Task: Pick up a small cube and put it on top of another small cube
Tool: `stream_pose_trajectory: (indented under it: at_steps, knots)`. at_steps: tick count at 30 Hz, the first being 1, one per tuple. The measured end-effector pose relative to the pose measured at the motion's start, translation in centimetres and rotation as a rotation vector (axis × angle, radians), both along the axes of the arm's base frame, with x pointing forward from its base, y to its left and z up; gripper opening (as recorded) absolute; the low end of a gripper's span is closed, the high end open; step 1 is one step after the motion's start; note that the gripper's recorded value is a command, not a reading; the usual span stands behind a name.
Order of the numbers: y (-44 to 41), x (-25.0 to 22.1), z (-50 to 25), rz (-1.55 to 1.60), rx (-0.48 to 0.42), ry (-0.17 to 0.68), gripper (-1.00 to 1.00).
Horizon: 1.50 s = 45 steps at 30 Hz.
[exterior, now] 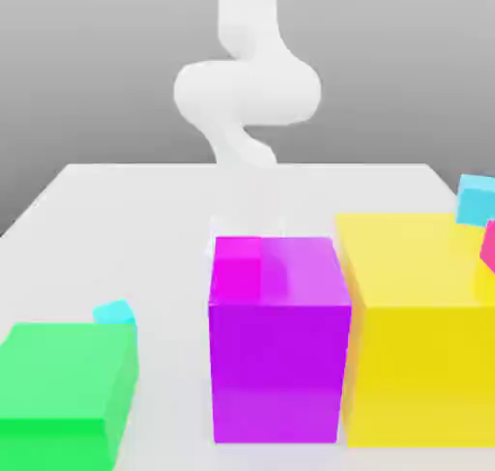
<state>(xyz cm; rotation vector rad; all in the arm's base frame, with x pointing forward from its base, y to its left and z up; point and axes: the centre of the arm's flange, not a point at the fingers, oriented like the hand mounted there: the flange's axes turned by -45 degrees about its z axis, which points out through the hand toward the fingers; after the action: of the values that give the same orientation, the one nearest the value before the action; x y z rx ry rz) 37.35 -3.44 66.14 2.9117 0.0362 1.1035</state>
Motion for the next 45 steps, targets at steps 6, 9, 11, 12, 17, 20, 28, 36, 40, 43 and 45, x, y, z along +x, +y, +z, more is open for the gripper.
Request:
stream_pose_trajectory:
  at_steps: [6,9,11,12,17,20,28,36,40,43,45]
  knots:
    - [-8.2,3.3,-14.4,0.087,-0.1,0.212,0.0]
    - [-11.4,2.8,-21.4,0.141,-0.133,0.313,0.0]
    - [-13.2,1.8,-25.9,0.182,-0.15,0.38,0.0]
    - [-13.9,1.1,-28.0,0.204,-0.157,0.413,0.0]
    - [-16.8,-4.2,-38.0,0.323,-0.172,0.57,0.0]
    - [-17.6,-8.4,-43.0,0.401,-0.167,0.656,0.0]
    - [-18.2,-11.2,-47.9,0.467,-0.166,0.708,0.0]
    - [-18.3,-11.4,-51.2,0.463,-0.165,0.71,0.0]
    - [-17.8,-11.8,-52.9,0.462,-0.158,0.714,-1.0]
    - [-17.8,-11.8,-52.9,0.462,-0.157,0.715,-1.0]
    - [-17.8,-11.8,-52.9,0.462,-0.155,0.715,-1.0]
